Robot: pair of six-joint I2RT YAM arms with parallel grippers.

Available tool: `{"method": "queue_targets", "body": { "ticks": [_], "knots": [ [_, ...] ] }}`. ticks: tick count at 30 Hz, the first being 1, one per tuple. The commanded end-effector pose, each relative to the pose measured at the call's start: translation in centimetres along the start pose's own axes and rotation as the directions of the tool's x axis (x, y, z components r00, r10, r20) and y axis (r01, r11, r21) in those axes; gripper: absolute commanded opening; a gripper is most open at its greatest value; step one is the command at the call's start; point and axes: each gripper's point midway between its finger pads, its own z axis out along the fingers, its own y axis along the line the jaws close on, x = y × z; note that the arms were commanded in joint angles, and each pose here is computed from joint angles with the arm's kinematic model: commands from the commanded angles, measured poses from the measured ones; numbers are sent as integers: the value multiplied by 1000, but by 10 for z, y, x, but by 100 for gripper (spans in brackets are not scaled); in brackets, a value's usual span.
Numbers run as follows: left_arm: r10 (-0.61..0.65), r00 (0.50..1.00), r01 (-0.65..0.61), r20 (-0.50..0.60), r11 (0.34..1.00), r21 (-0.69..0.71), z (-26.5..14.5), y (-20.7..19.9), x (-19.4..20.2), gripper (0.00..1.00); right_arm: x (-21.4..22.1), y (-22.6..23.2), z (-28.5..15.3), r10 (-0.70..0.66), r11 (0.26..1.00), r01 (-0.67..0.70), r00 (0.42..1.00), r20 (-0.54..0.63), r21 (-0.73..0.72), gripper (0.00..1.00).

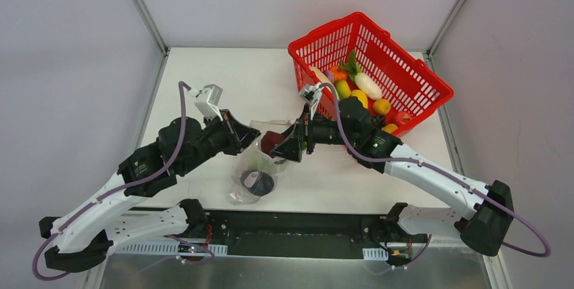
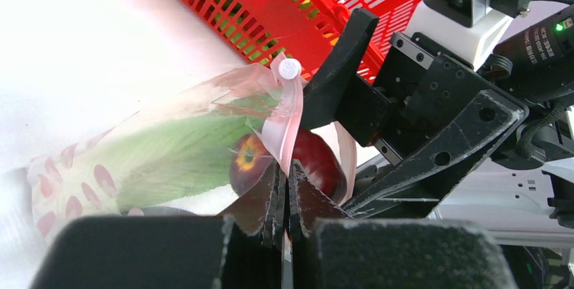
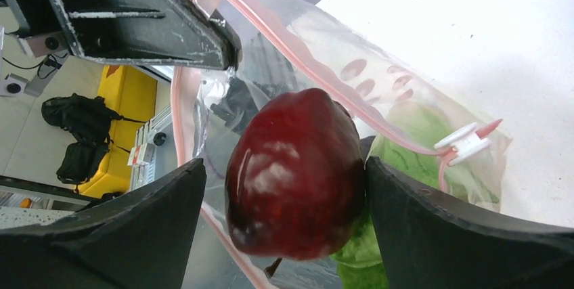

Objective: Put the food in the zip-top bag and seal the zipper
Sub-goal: Place the fake fruit in the zipper food storage bag.

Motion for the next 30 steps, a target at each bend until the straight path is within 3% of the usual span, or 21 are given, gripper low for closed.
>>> {"method": "queue_targets", "body": {
  "ticks": [1, 14, 16, 21, 26, 28, 30],
  "knots": [
    [-5, 997, 10, 82, 998, -60, -3, 13, -16, 1, -17, 23, -11, -77, 996, 78, 997, 23, -51, 89],
    [62, 997, -68, -48, 986, -150, 15, 26, 9, 7, -17, 30, -19, -77, 995, 79, 996, 35, -60, 91],
    [67, 996, -76, -63, 986, -149, 17, 24, 11, 8, -18, 33, -21, -79, 995, 82, 996, 38, -65, 85],
    [56, 996, -62, -63, 994, -93, 17, 12, 9, 8, -17, 34, -25, -79, 995, 81, 997, 25, -59, 54],
    [43, 999, -45, -27, 997, -66, 6, 5, -4, 10, -12, 34, -29, -77, 996, 77, 997, 13, -49, 34],
    [45, 999, -46, -21, 994, -94, 2, 10, -5, 10, -13, 25, -31, -65, 998, 65, 998, 24, 6, 41],
    [45, 999, -46, -20, 993, -105, 1, 13, -5, 10, -8, 5, -34, -33, 992, 31, 999, 16, 122, 61]
  ]
}}
